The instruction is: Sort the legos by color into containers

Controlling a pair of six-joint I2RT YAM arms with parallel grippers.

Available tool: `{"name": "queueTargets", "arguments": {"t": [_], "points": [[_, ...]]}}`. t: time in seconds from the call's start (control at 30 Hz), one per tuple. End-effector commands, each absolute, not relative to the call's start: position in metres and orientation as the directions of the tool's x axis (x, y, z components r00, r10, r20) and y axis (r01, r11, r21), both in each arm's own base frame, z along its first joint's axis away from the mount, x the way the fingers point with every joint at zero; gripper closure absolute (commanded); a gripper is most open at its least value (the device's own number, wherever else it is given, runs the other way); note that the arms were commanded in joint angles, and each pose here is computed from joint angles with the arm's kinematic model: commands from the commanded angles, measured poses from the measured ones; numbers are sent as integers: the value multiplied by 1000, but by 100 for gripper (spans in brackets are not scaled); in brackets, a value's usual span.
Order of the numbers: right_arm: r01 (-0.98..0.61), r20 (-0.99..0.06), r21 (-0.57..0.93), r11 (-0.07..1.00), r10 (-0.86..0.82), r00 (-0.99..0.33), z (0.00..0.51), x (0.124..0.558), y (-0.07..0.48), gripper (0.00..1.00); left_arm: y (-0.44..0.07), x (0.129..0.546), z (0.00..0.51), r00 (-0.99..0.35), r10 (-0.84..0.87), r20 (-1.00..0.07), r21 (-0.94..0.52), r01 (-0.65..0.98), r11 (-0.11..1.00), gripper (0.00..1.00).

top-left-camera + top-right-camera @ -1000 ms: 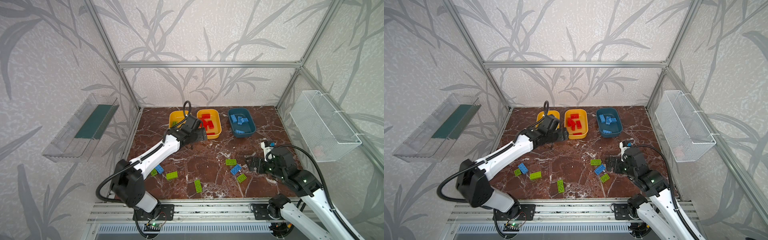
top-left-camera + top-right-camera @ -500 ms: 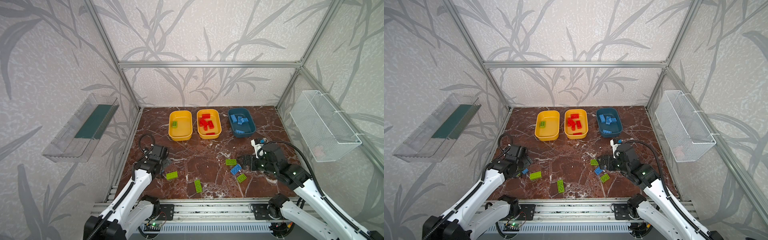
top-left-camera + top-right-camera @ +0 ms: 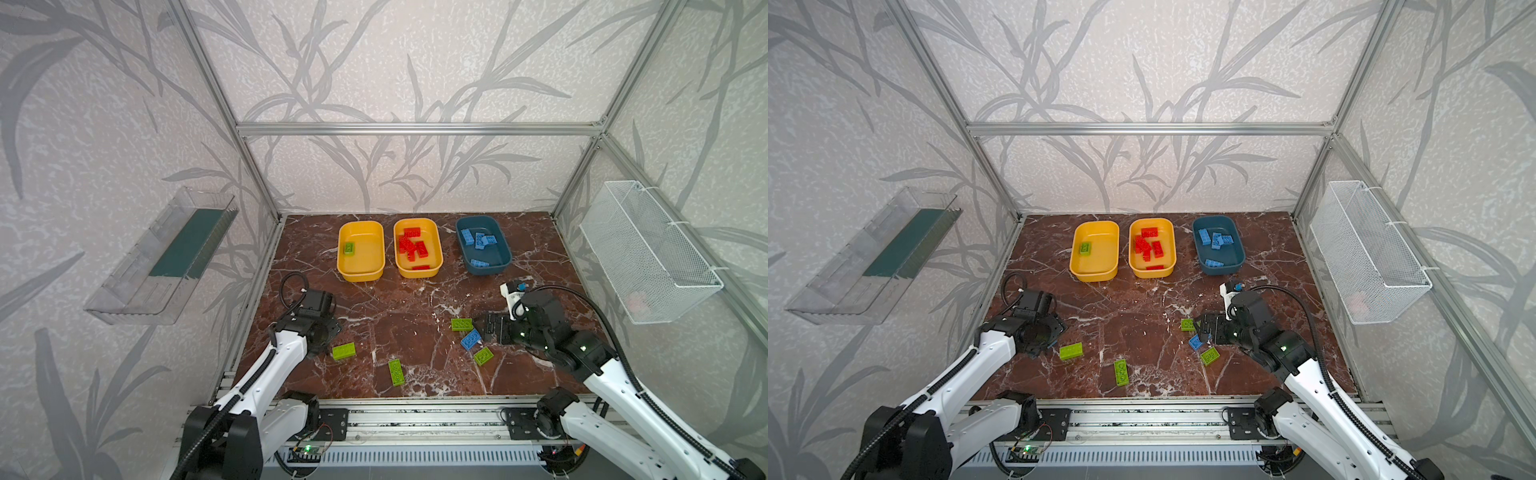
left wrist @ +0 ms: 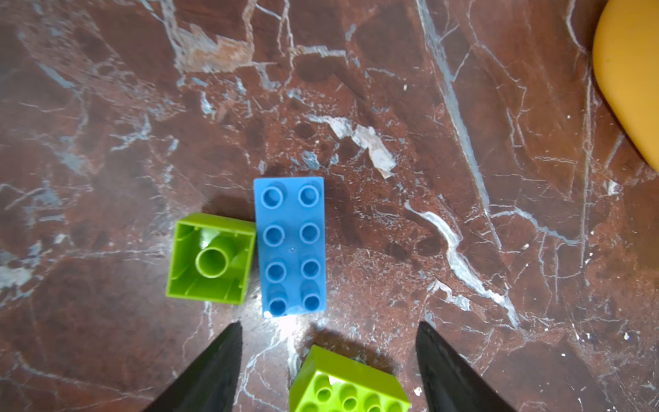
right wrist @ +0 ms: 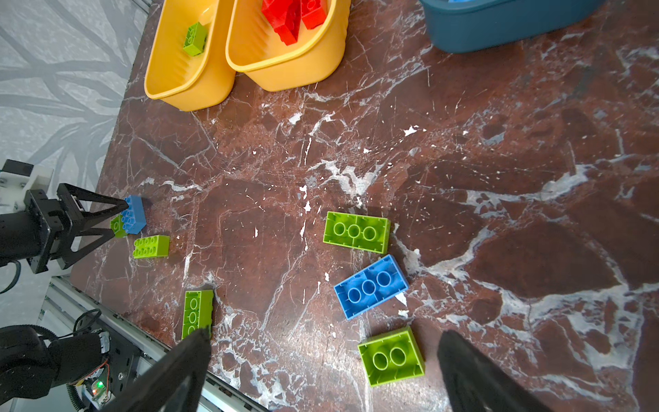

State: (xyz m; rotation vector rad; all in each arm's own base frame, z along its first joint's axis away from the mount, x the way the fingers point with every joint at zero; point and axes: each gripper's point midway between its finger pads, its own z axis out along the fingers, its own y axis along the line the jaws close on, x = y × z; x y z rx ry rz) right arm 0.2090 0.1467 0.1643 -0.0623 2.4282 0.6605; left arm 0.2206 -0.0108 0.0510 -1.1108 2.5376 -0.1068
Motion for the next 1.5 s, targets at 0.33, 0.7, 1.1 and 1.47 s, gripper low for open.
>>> {"name": "queueTargets", "arguments": {"t": [0.33,0.7,1.1,1.47], "points": [[-210,-584,426,880,90,-807,157,214,149,1,-3,217,30,-639,-718,-275,-111,-721,684,25],[-135,-622,339,931,114,-775,165,257,131,1,8,242,26,-652,-700,-293,-90,-710,699,26],[136,-611,381,914,360,-705,166,408,57,4,-2,264,18,-699,-670,-251,-98,-670,736,29],[242,-602,252,937,348,-719,117,505,8,34,-22,271,13,-740,-642,-203,-153,-623,767,38]]}}
